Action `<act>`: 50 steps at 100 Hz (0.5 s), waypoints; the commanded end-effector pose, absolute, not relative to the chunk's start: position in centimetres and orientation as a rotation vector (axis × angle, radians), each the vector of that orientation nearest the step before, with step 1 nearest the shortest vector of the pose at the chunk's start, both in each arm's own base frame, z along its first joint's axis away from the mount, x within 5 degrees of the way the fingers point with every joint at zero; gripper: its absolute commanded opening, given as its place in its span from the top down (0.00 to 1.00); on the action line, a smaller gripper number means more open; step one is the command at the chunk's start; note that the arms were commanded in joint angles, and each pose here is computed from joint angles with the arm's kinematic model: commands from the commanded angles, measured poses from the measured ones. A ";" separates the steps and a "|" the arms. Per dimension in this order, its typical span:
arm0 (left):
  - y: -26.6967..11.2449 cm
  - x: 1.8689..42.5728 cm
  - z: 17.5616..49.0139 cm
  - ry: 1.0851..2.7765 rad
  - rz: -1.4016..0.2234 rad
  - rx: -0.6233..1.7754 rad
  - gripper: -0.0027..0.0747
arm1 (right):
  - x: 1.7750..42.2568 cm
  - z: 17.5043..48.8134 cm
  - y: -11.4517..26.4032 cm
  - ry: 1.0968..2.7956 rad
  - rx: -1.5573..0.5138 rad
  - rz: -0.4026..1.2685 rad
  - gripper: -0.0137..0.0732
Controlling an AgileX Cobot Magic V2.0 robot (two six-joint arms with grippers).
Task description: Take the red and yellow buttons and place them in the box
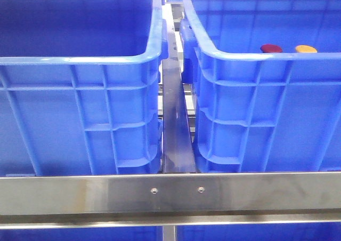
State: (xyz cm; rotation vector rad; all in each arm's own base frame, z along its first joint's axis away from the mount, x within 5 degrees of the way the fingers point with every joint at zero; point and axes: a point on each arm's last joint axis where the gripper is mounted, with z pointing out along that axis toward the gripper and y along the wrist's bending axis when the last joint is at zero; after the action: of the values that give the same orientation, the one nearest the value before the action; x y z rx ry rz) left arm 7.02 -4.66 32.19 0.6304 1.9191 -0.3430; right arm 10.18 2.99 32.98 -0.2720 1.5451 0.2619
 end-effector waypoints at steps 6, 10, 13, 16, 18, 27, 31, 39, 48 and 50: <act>-4.9 7.3 34.2 1.765 -0.375 0.585 0.99 | 10.1 33.9 2.9 1.515 -0.255 0.262 0.92; -4.9 7.4 34.5 1.737 -0.372 0.581 0.99 | 10.1 33.9 2.9 1.515 -0.255 0.262 0.92; -5.0 7.5 34.6 1.723 -0.372 0.578 0.99 | 10.1 33.9 2.9 1.515 -0.255 0.262 0.92; -5.0 7.6 34.6 1.712 -0.369 0.578 0.99 | 10.1 33.9 2.9 1.515 -0.255 0.262 0.92; -5.0 7.6 34.7 1.698 -0.363 0.578 0.99 | 10.1 33.9 2.9 1.515 -0.255 0.262 0.92; -4.9 8.0 34.4 1.648 -0.331 0.556 0.99 | 10.1 33.9 2.9 1.515 -0.255 0.262 0.92; -4.8 8.2 34.1 1.630 -0.317 0.532 0.99 | 10.1 33.9 2.9 1.515 -0.255 0.262 0.92; -4.5 8.5 33.5 1.610 -0.285 0.483 0.99 | 10.1 33.9 2.9 1.515 -0.255 0.262 0.92; -3.7 8.3 32.8 1.609 -0.242 0.430 0.99 | 10.1 33.9 2.9 1.515 -0.255 0.262 0.92; -3.5 8.2 32.7 1.607 -0.232 0.419 0.99 | 10.1 33.9 2.9 1.515 -0.255 0.262 0.92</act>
State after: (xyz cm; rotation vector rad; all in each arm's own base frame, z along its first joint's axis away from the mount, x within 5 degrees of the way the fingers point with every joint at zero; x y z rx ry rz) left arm 8.44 -4.05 31.36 0.4941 1.7299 -0.2397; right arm 10.18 2.99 32.98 -0.2720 1.5451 0.2619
